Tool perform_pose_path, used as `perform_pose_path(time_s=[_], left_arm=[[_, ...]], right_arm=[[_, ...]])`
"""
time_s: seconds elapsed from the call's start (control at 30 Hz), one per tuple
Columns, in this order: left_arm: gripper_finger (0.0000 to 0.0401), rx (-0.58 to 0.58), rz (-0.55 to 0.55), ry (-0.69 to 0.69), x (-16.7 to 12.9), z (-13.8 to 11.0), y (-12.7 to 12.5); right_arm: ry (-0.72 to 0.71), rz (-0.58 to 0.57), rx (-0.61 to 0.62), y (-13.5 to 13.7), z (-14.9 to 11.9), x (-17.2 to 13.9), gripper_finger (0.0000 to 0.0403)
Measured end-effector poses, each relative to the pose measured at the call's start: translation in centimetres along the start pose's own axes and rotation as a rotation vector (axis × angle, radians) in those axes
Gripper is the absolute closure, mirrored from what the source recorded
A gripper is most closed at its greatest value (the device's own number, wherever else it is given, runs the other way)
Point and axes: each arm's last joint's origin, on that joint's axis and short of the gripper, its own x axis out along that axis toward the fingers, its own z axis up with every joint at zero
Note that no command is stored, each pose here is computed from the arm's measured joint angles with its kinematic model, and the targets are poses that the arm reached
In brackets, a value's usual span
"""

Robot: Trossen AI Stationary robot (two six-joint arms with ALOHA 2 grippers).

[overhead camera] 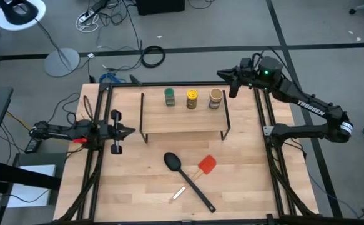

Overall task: Shelf spices
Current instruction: Remove the brown seasoning bottle from the shelf

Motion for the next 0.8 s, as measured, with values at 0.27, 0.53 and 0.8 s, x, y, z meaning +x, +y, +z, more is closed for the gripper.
perform_pose_path(time_s=[0.27, 0.53, 0.8], left_arm=[[0.0382, -0.32, 0.011, -0.268, -0.3, 2.5, 0.6], [0.0382, -0.433, 0.002, -0.388, -0.7, 4.8, 1.1], [0.0382, -0.463, 0.124, -0.369, 0.2, 7.5, 1.9]], right_arm=[[0.12, 0.029, -0.213, 1.4, 3.5, 0.7, 0.0249], [0.207, 0.063, -0.327, 2.3, 4.1, 0.5, 0.0136], [0.354, 0.034, -0.364, 2.0, 2.9, 0.1, 0.0076]])
